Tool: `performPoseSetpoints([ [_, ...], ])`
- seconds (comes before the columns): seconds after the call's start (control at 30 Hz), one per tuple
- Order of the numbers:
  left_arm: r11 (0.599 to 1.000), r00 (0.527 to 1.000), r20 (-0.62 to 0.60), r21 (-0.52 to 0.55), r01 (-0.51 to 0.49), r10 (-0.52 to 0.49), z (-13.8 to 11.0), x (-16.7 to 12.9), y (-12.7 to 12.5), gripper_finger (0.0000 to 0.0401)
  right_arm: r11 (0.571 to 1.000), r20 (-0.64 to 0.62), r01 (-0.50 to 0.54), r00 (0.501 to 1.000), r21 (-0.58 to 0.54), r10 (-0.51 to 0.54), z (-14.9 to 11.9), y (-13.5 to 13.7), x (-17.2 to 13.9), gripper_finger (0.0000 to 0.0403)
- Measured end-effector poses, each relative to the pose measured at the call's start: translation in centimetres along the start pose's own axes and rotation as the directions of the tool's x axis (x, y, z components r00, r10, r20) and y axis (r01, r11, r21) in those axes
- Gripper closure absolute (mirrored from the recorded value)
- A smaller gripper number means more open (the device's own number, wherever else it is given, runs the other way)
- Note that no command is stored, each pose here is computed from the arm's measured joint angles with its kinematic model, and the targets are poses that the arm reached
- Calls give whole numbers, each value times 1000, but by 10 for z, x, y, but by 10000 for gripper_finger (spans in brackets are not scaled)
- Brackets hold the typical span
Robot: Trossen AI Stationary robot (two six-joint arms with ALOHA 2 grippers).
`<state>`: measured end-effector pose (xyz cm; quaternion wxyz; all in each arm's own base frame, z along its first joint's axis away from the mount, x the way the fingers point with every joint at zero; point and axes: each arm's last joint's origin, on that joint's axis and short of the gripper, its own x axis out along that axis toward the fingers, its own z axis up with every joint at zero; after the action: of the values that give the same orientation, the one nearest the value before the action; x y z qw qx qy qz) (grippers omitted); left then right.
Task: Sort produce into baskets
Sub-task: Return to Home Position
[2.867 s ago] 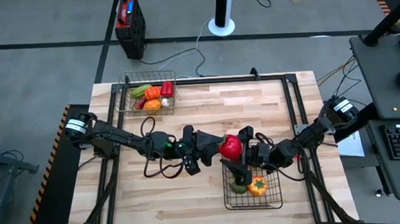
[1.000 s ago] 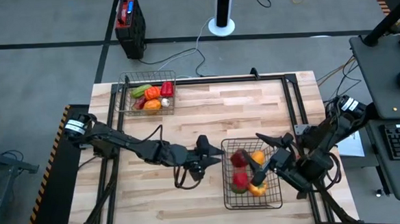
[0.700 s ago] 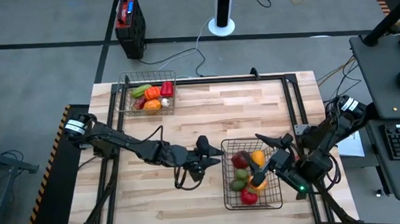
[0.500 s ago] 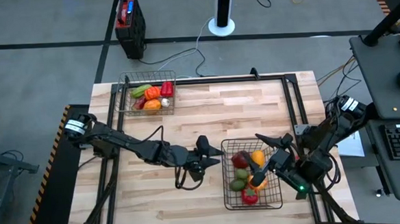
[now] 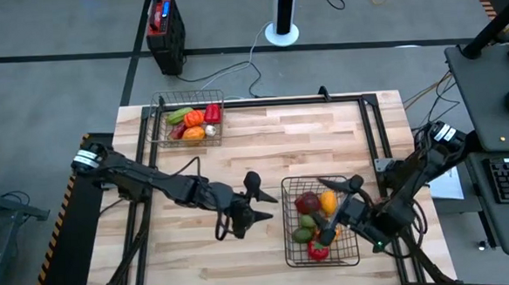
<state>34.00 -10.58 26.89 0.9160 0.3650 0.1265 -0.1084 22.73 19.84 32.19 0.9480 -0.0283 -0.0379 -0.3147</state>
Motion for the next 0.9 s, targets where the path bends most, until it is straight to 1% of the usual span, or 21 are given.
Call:
performPoseSetpoints([
  [0.1, 999, 1000, 28, -53, -10, 11, 7, -10, 6, 191, 996, 52, -84, 995, 19, 83, -12, 2, 4, 49],
  [0.2, 997, 998, 64, -80, -25, 30, 15, -22, 11, 191, 985, 78, -168, 983, 34, 165, -25, 5, 17, 49],
  [0.3, 995, 994, 106, -101, -22, 33, 25, -33, 12, 191, 954, 71, -295, 954, 58, 291, -39, 7, 40, 49],
  [0.37, 993, 991, 132, -116, -15, 30, 32, -40, 10, 191, 932, 42, -354, 935, 75, 351, -48, 4, 57, 49],
  [0.5, 990, 988, 149, -143, -8, 29, 35, -47, 9, 191, 942, 0, -328, 944, 69, 329, -57, -6, 83, 49],
  [0.63, 986, 992, 126, -167, 2, 19, 29, -46, 4, 191, 915, 15, -403, 915, 26, 403, -58, -10, 94, 49],
  [0.7, 988, 995, 83, -150, -44, 57, 23, -46, 3, 191, 907, 32, -420, 907, -7, 420, -57, -11, 98, 49],
  [0.8, 983, 989, 16, -115, -145, 148, 17, -51, 9, 191, 915, 46, -403, 914, -32, 404, -53, -17, 103, 49],
  [0.9, 979, 985, 41, -126, -159, 165, 16, -62, 21, 191, 913, 61, -402, 912, -65, 406, -48, -22, 104, 49],
])
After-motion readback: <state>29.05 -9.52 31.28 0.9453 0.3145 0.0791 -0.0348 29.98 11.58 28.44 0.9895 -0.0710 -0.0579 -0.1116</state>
